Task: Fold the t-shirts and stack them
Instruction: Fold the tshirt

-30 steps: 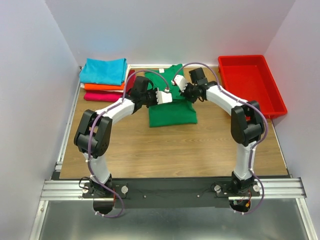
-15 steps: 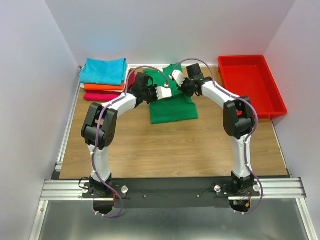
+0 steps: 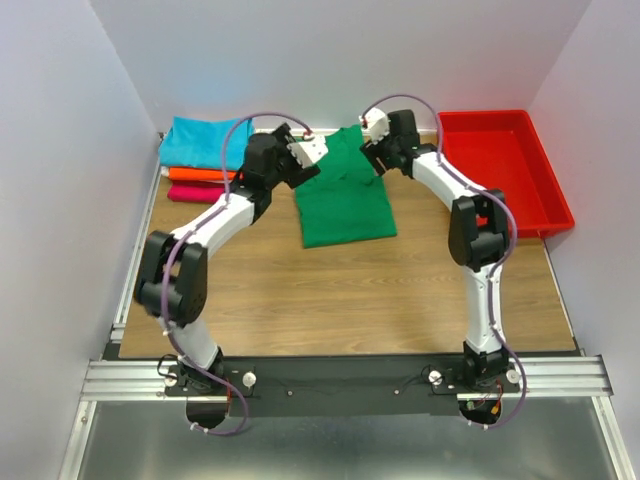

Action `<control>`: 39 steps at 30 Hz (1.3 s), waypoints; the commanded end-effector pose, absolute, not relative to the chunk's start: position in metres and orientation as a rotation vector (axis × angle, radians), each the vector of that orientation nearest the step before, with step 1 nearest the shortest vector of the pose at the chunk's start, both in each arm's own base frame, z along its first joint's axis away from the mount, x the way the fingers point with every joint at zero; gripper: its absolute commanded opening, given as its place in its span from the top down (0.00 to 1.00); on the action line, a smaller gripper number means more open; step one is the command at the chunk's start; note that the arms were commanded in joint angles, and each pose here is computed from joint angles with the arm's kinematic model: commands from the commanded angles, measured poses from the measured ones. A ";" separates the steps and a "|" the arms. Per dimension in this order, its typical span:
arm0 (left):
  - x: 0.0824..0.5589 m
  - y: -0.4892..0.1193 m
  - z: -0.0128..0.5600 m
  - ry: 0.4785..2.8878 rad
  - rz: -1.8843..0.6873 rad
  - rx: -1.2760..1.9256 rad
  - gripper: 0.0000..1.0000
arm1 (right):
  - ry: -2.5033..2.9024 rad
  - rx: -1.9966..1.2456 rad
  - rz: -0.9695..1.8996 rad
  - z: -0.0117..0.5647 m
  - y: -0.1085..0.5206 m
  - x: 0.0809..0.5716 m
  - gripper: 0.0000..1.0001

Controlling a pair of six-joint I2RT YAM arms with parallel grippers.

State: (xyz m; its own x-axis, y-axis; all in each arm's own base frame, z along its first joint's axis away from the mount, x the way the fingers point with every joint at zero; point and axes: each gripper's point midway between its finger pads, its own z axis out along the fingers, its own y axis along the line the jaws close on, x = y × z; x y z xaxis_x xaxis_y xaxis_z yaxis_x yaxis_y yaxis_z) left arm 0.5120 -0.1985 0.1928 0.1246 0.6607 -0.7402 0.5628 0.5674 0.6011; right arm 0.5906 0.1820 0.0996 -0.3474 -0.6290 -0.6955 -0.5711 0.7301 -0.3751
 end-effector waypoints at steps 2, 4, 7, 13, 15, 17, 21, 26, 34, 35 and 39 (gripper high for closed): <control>0.489 -0.183 0.295 1.361 0.134 0.909 0.03 | 1.963 -0.789 -0.046 0.154 0.156 0.593 0.23; 0.469 -0.186 0.303 1.340 0.083 0.938 0.03 | 1.931 -0.835 -0.018 0.169 0.154 0.580 0.23; 0.434 -0.200 0.293 1.316 -0.049 1.010 0.10 | 1.850 -1.098 0.118 0.164 0.172 0.532 0.22; 0.336 -0.249 0.212 1.076 -0.068 1.465 0.10 | 1.434 -1.794 0.482 0.126 0.200 0.397 0.18; 0.319 -0.255 0.187 1.050 -0.053 1.554 0.10 | 1.425 -1.850 0.478 0.111 0.195 0.384 0.18; 0.307 -0.261 0.156 1.078 -0.076 1.619 0.10 | 1.449 -1.906 0.451 0.091 0.185 0.375 0.17; 0.309 -0.263 0.118 1.164 -0.086 1.672 0.13 | 1.512 -1.943 0.410 0.065 0.173 0.368 0.17; 0.336 -0.266 0.094 1.261 -0.024 1.668 0.17 | 1.531 -1.943 0.342 0.050 0.169 0.369 0.17; 0.363 -0.258 0.061 1.400 -0.007 1.711 0.25 | 1.570 -1.953 0.273 0.028 0.175 0.384 0.17; 0.363 -0.259 0.058 1.404 -0.013 1.717 0.25 | 1.578 -1.947 0.264 0.027 0.175 0.387 0.17; 0.367 -0.248 0.048 1.441 0.011 1.743 0.25 | 1.626 -1.924 0.224 0.021 0.174 0.401 0.20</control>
